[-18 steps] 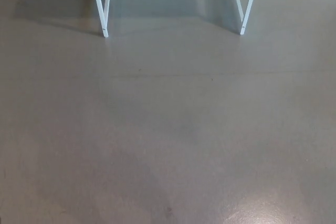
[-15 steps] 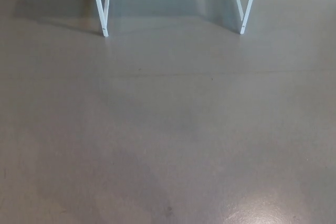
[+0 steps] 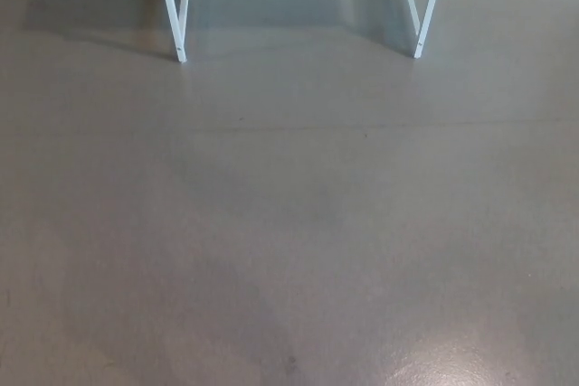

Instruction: The robot walk towards a table in front and uses its left hand to pick up the pot from the base and places it on the table

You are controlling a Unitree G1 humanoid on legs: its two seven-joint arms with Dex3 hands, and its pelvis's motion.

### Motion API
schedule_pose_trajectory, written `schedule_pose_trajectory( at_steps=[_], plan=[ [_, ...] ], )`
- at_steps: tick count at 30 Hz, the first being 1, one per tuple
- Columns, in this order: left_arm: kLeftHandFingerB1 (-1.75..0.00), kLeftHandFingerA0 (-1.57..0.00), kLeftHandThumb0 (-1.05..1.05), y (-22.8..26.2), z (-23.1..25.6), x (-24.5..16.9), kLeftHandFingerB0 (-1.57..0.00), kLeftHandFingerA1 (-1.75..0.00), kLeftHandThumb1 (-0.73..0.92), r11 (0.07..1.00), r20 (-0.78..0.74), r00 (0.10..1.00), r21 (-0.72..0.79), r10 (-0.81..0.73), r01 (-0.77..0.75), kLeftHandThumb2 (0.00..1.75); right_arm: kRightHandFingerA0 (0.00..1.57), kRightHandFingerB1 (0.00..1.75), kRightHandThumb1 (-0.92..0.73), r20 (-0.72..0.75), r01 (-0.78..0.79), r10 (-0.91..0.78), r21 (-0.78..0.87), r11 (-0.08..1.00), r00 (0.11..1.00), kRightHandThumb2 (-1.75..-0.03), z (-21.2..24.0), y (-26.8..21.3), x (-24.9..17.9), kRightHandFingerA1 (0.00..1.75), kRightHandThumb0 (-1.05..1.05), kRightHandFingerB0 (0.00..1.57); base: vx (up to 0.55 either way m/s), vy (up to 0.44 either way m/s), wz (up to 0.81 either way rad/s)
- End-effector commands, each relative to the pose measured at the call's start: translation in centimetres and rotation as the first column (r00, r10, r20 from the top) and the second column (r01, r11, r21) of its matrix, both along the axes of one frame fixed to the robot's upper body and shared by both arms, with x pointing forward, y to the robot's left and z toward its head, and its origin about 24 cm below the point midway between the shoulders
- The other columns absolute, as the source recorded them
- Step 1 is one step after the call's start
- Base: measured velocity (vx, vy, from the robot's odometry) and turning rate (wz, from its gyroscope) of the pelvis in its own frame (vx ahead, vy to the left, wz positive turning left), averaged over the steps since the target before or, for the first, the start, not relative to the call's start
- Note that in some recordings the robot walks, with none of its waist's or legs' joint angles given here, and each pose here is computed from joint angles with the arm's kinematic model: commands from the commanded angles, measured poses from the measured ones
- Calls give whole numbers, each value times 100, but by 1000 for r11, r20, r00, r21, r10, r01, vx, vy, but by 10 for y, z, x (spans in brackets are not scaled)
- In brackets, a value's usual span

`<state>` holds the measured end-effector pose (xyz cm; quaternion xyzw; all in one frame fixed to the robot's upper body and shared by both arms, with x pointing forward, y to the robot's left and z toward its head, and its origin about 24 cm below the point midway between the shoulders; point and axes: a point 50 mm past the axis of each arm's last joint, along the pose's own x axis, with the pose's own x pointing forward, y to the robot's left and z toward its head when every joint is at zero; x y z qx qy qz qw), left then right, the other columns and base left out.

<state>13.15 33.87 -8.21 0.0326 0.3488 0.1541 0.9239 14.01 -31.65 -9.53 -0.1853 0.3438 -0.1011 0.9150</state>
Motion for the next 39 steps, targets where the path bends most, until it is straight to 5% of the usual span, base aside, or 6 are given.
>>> schedule_pose_trajectory(
  at_steps=[1,28,31,32,37,39],
  plan=[
    [-50,-32,-1,3,3,-2,-20,-57,39,1000,18,1000,3,12,-12,86,48,35,-55,16,13,-13,-21,1000,1000,-58,3,-8,-6,39,-39,29,0,0,0],
    [-51,-30,0,3,0,-8,-19,-57,39,1000,5,1000,11,-23,23,87,48,35,-54,1,22,-22,-24,999,1000,-57,-2,-7,-21,40,-39,30,67,117,0],
    [-35,-42,-1,4,0,-8,-30,-44,58,1000,5,1000,20,-19,19,56,49,35,-54,-2,16,-17,-32,999,1000,-57,-2,-7,-21,40,-38,31,198,29,10],
    [-50,-30,0,4,0,-7,-18,-57,39,1000,6,1000,20,-23,23,86,49,35,-54,-1,18,-18,-31,999,1000,-57,-2,-7,-21,39,-40,31,158,-38,11],
    [-50,-29,-2,4,2,-4,-17,-56,40,999,0,999,26,-48,48,87,49,35,-53,10,18,-18,-32,999,1000,-57,-1,-7,-18,39,-40,31,188,-112,8],
    [-34,-43,0,4,2,-1,-30,-44,57,999,9,1000,22,-24,23,56,49,34,-53,13,14,-13,-37,999,1000,-57,0,-7,-16,39,-41,30,187,-242,36]
  ],
)
